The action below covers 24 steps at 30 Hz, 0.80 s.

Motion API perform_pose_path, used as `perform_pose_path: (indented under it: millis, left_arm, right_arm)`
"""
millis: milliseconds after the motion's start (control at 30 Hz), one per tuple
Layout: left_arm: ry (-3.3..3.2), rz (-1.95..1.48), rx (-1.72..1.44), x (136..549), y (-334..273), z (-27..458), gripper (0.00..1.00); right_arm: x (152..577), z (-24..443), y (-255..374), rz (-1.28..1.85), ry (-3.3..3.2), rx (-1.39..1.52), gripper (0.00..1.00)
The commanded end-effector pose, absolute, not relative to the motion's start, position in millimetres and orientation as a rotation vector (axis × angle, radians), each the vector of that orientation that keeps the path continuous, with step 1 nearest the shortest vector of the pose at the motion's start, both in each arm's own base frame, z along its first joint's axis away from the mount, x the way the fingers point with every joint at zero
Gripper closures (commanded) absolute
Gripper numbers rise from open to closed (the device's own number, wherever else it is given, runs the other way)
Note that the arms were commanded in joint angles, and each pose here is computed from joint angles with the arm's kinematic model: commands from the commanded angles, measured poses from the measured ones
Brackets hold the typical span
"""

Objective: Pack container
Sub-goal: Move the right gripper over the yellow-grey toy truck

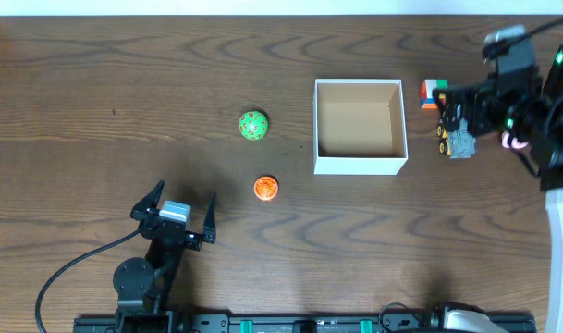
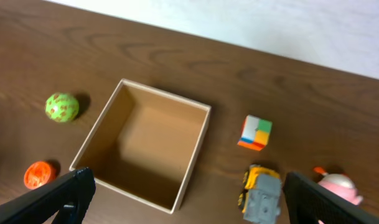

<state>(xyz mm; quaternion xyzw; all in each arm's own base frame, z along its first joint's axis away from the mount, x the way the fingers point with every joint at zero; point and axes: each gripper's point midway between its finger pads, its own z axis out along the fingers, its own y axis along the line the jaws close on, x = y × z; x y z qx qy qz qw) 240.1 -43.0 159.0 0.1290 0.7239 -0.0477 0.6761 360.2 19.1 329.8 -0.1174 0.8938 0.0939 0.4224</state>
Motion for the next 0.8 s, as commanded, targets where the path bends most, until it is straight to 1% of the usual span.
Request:
perform_pose_path:
  millis: [0,100,167,233,367,500,767]
  left_arm:
    - [1.67,-0.107,0.308,239.4,-43.7,143.3,0.02]
    - [1.67,-0.107,0.308,239.4,-43.7,143.4,0.02]
    - [1.67,-0.107,0.308,239.4,-43.7,143.4,0.02]
    - [1.67,-0.107,0.308,239.4,-43.7,143.4,0.02]
    - [1.67,-0.107,0.308,239.4,-43.7,143.3,0.02]
    - [1.67,-0.107,0.308,239.4,-43.7,143.4,0.02]
    - [1.67,-0.107,0.308,239.4,-43.7,143.3,0.02]
  right_arm:
    - [367.3,330.8,18.5,0.242,2.262,-0.263,0.01]
    - [372.0,323.8,5.0,0.161,2.291,-0.222,0.01]
    - [374.7,316.0,-19.6,0.054,2.333,-0.076,0.01]
    - [373.6,300.7,-47.4,-0.047,2.395,0.077,0.01]
    - [377.4,263.1,-75.4,-0.083,2.517,0.181,0.01]
    - [387.1,237.0,-86.0,-0.084,2.58,0.212,0.01]
    - [419.3,212.9,-93.5,-0.095,2.572,0.193,0.01]
